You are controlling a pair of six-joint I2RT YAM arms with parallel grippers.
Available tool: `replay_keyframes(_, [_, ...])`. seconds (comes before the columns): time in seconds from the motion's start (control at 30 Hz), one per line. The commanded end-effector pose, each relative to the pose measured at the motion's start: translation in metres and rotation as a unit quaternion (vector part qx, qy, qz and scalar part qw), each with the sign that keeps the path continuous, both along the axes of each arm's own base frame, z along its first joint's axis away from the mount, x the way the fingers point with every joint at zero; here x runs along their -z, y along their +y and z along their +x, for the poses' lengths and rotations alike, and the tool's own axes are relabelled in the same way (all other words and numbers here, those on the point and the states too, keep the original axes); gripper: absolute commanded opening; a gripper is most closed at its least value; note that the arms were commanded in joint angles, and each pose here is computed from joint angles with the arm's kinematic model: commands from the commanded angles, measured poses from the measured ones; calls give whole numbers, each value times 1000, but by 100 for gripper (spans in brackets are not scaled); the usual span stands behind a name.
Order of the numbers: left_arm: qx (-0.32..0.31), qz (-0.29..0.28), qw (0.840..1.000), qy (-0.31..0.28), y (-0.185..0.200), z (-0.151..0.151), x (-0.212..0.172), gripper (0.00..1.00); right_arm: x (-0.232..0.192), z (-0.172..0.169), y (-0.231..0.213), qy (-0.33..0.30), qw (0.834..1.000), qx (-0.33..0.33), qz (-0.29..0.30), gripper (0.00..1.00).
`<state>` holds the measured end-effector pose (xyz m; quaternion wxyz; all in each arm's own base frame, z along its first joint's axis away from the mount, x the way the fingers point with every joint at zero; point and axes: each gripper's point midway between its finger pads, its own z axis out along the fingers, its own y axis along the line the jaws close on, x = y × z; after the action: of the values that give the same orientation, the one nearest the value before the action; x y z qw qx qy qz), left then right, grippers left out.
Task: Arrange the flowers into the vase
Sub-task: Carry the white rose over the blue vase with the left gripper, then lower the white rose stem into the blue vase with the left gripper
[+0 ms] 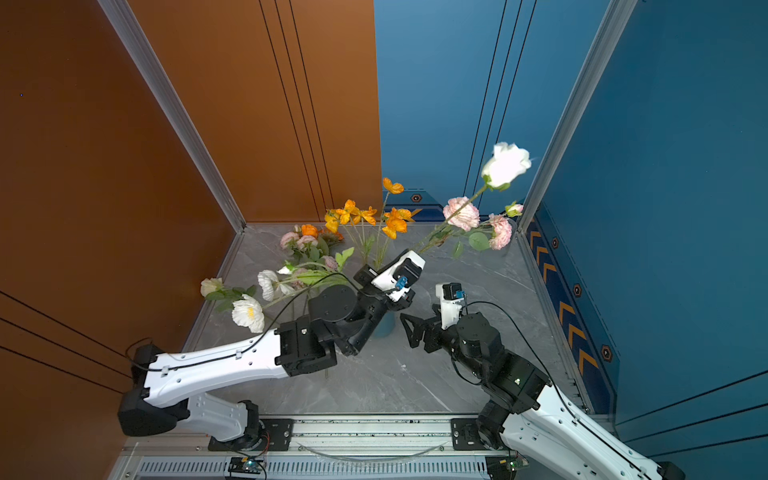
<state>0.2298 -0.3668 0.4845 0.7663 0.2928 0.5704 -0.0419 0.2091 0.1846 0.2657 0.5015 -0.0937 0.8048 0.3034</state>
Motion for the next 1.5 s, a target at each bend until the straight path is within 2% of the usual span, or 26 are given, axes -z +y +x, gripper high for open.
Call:
replay_keyframes(0.0, [12, -67, 998, -18, 15, 7, -26, 0, 11, 2, -1, 10, 1000, 6, -14, 100])
replay_keyframes(0.27, [2, -72, 997, 15, 21, 49, 9, 0, 9, 11, 6, 12, 1000, 3, -22, 100])
replay_keyframes(0.47, [-5, -73, 996, 41, 20, 69, 35, 0, 13, 17, 7, 18, 1000, 3, -24, 100])
replay_keyframes(0.9, [-20, -55, 993, 102, 35, 64, 109, 0, 13, 27, 15, 7, 1000, -15, -13, 100])
replay_keyframes(0.93, [-22, -53, 993, 104, 37, 64, 115, 2, 15, 27, 17, 7, 1000, -17, -12, 100])
replay_keyframes(1.13, [-22, -37, 993, 110, 47, 56, 139, 29, 18, 29, 24, 4, 1000, -29, -12, 100])
replay_keyframes(1.3, [-28, -31, 993, 111, 59, 51, 146, 36, 22, 27, 23, -11, 999, -32, -22, 100])
replay_keyframes(1.47, [-21, -33, 994, 104, 70, 33, 137, 47, 25, 23, 17, -15, 999, -28, -30, 100])
